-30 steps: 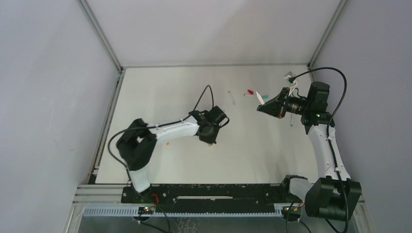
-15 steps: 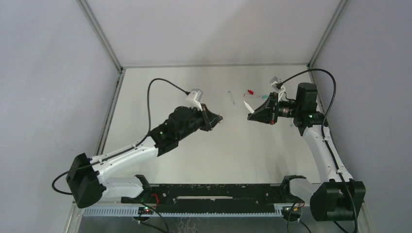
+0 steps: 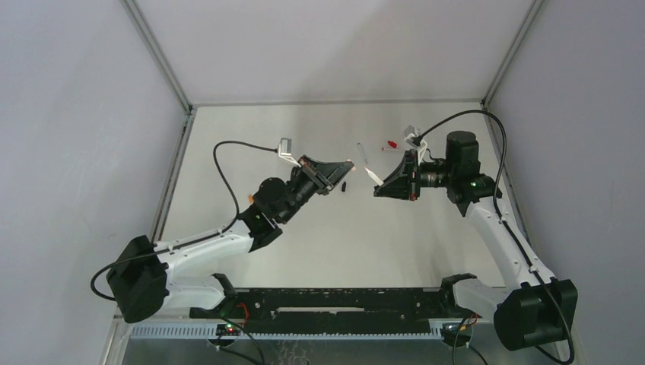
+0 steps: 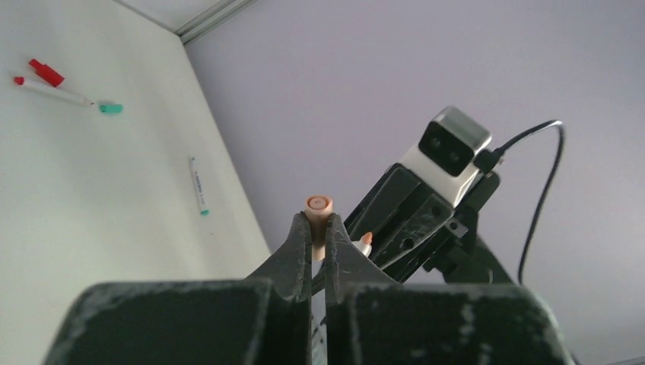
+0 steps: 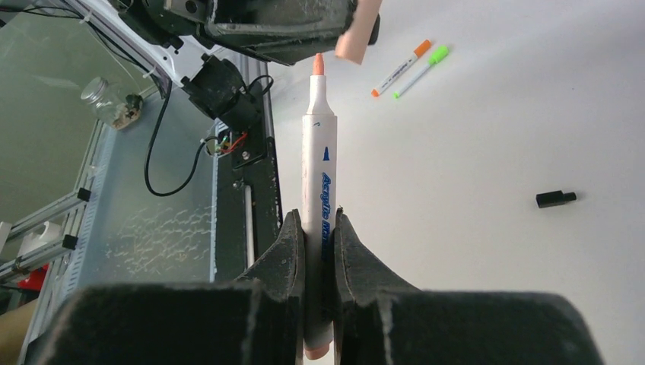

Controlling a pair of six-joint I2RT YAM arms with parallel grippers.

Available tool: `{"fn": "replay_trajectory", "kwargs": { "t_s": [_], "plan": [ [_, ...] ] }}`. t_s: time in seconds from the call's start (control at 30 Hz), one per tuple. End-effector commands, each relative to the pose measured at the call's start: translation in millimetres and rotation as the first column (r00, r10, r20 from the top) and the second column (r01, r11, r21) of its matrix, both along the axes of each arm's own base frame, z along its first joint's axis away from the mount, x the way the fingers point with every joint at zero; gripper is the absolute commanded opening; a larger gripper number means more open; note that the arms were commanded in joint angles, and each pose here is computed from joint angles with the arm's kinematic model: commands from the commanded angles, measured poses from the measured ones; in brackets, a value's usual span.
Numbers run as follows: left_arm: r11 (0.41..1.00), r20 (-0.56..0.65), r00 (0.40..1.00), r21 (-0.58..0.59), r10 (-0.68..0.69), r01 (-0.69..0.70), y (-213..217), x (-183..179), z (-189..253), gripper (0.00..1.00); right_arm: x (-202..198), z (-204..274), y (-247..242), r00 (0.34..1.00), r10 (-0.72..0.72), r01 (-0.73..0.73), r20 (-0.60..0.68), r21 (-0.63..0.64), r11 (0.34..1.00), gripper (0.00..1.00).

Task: Insert the pens into the pen caps
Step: Insert the pen cap onto the pen.

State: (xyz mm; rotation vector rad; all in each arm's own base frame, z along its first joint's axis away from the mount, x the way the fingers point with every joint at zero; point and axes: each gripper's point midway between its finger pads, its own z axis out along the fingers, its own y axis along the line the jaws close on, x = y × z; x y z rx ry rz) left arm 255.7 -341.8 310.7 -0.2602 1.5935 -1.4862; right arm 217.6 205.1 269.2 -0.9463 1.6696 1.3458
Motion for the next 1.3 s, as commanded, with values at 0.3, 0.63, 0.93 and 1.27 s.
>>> {"fn": "replay_trajectory", "kwargs": {
  "t_s": [0.3, 0.63, 0.93, 1.27],
  "plan": [
    [0.969, -0.055, 0.998, -0.244, 0.032, -0.045, 6.4, 7.4, 24.0, 0.0, 3.9, -4.7, 7.5, 0.999, -0.032, 0.033, 0.043, -0.038, 0.999, 0.0],
    [0.968, -0.062, 0.998, -0.251, 0.006, -0.022, -3.7, 6.3, 24.1, 0.0, 11.3, -9.4, 10.7, 0.997, -0.074, 0.076, 0.036, -0.059, 0.995, 0.0],
    [0.969, -0.063, 0.998, -0.247, -0.002, -0.013, -7.6, 5.0, 23.3, 0.0, 15.4, -11.1, 9.9, 0.995, -0.099, 0.101, 0.03, -0.068, 0.993, 0.0],
    [0.971, -0.068, 0.998, -0.239, -0.004, -0.012, -10.2, 5.6, 19.5, 0.0, 15.3, -12.2, 10.9, 0.995, -0.095, 0.097, 0.027, -0.069, 0.993, 0.0]
  ]
}}
